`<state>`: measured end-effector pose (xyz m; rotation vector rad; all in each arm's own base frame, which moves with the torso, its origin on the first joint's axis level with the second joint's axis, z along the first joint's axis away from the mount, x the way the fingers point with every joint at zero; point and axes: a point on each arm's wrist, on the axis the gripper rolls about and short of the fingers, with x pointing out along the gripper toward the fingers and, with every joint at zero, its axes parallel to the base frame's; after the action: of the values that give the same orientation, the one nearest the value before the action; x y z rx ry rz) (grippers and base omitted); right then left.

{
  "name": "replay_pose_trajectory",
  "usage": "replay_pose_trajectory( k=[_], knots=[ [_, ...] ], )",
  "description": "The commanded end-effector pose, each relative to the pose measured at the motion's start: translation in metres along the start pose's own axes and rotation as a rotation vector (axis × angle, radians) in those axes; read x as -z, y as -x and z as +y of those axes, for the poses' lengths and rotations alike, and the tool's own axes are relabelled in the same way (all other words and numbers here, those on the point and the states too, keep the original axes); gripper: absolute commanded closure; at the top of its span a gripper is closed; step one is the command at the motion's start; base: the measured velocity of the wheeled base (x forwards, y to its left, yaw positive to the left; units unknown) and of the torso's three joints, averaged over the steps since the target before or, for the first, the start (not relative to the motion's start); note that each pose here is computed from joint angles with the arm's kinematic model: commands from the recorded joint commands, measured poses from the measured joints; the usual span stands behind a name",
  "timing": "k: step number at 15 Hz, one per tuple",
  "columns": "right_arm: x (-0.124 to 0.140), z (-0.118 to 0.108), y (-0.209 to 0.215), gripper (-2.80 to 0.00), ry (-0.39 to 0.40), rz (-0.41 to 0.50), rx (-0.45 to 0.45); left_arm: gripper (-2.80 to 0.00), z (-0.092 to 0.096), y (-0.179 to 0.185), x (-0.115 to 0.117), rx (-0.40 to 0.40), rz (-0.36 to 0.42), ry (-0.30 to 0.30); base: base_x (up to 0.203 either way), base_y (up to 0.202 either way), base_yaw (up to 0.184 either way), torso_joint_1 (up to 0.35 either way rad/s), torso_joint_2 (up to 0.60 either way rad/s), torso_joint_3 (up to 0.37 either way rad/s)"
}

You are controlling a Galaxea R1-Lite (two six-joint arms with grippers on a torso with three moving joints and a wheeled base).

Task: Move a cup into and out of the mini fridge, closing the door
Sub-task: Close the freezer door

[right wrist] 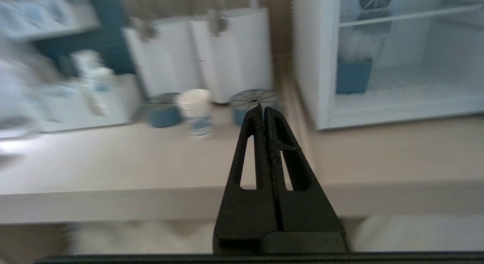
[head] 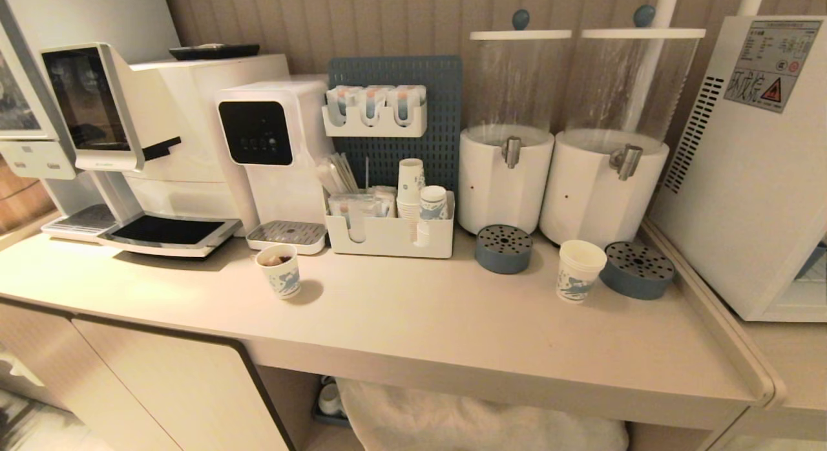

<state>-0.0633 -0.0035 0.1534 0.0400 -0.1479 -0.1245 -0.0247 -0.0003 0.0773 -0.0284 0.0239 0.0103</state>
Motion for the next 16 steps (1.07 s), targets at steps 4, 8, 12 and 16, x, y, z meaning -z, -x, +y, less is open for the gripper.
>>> replay_pose_trajectory(
  k=[4,8,12,16],
  knots=[
    [0.074,0.003,-0.029,0.00,0.100,0.068,-0.034,0.00,0.000,0.000,0.000,0.000,0.004,-0.001,0.000,0.000,0.000,0.000,0.00,0.000],
    [0.081,0.004,-0.023,0.00,0.102,0.229,-0.145,0.00,0.000,0.000,0.000,0.001,0.004,-0.001,0.000,0.000,0.000,0.000,0.00,0.000],
    [0.081,0.004,-0.023,0.00,0.081,0.229,-0.142,0.00,0.000,0.000,0.000,0.001,0.004,-0.003,0.000,0.000,0.000,0.000,0.00,0.000],
    [0.082,0.004,-0.023,0.00,0.081,0.230,-0.141,0.00,0.000,0.000,0.000,0.001,0.004,-0.010,0.000,0.000,0.000,0.000,0.00,0.000]
  ],
)
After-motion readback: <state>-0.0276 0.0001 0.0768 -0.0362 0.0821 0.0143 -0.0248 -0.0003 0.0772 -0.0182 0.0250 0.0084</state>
